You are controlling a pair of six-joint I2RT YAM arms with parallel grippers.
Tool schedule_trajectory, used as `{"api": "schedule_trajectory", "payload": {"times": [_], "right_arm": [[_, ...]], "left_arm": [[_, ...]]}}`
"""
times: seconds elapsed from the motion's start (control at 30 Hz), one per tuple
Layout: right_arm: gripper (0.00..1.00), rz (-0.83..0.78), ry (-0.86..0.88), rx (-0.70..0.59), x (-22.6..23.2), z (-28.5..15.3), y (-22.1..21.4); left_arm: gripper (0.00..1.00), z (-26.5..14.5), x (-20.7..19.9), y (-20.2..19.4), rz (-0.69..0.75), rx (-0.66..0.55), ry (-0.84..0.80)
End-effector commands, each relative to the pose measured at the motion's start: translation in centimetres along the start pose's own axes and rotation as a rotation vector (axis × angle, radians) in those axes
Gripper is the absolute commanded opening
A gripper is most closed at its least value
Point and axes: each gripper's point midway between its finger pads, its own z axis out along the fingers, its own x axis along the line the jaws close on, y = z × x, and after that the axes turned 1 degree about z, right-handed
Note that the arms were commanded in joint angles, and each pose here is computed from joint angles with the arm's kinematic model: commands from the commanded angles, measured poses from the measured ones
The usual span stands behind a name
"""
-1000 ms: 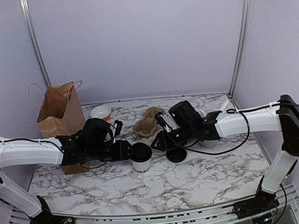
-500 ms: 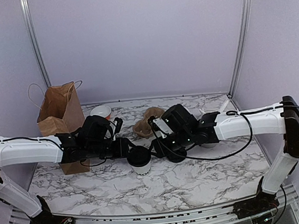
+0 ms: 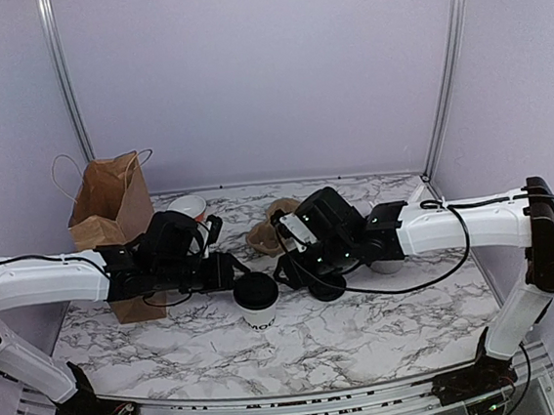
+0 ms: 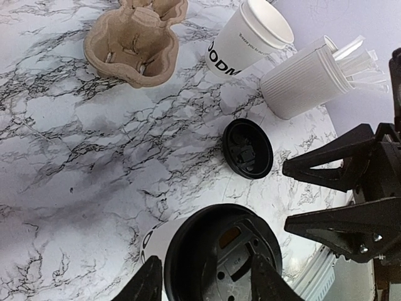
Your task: Pack the takeout coffee
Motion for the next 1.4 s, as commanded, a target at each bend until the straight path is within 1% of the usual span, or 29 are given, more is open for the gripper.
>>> {"api": "schedule_trajectory", "payload": {"times": [0.0,0.1,0.33,0.53,1.37], "right_arm": [[0.48,0.015,0.015,-0.029,0.8,-0.7,1.4],[0.49,0.018,0.044,-0.047,1.4,-1.0,1.8],[0.49,0.028,0.098,-0.047,2.2,-0.7,1.8],[0.45,0.052,0.127,-0.054,2.2,-0.6,1.7],[0.42,0.063,0.158,-0.028,2.5,0.7,0.8]], "left_arm": [[0.49,-1.9,-0.1,0.5,-0.008,-0.024,-0.001],[0.49,-2.5,0.2,-0.1,-0.043,-0.015,0.0],[0.48,-2.9,0.8,-2.9,-0.091,0.062,-0.024],[0.47,-2.6,0.6,-4.1,-0.113,0.109,-0.041],[0.41,-1.6,1.2,-4.5,-0.124,0.12,-0.007]]}}
